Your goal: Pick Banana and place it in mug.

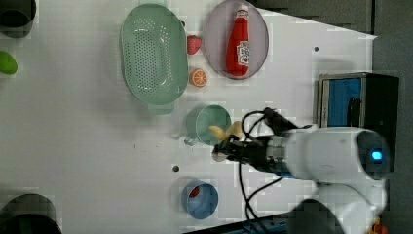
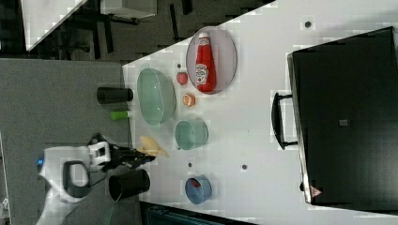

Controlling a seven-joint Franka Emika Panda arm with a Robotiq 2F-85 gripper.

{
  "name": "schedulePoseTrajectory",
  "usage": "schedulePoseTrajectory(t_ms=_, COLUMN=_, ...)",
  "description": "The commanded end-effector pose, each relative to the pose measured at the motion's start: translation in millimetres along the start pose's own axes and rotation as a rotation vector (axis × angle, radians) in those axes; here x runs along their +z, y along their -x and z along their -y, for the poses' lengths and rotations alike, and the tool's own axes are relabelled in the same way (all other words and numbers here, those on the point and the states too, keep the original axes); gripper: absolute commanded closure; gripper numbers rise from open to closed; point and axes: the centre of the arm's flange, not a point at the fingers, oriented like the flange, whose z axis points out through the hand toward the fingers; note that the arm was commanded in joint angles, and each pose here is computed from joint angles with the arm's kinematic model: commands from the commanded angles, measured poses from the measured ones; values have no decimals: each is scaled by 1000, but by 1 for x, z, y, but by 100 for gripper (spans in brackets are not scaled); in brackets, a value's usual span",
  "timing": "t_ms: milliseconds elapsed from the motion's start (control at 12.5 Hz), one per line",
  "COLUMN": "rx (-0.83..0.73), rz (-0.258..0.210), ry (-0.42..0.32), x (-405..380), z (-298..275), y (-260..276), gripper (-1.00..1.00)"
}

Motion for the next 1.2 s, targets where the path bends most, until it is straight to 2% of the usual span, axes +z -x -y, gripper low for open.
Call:
schedulePoseTrajectory(t_ms=80, rx=172, rz=-29, ry=-15, x=13, z=-33, y=-42, gripper=36)
schedulePoseTrajectory(t_ms=320, rx=166, rz=-32, ry=-43, x=34, z=-30, y=-42, gripper=-32)
schedulePoseTrajectory(t_ms=400, rx=172, rz=-46, ry=-71, x=35, z=-29, y=-46, gripper=-74)
schedulePoseTrajectory(t_ms=480, rx=176, rz=-53, ry=-84, x=34, z=-29, y=-49, gripper=-93)
schedulePoseTrajectory(t_ms=560, rx=179, rz=-64, ry=-99, x=28, z=-27, y=-52, gripper=-100)
schedulePoseTrajectory(t_ms=720, rx=196, rz=-103, ry=-132, x=-9, z=-27, y=-64, gripper=-100)
schedulePoseTrajectory(t_ms=1040, rx=269, rz=-106, ry=-70, x=-114, z=-56, y=-81, gripper=-100)
schedulePoseTrajectory(t_ms=1200, rx=324, rz=-111, ry=-72, x=-162, z=-83, y=-95, gripper=-100)
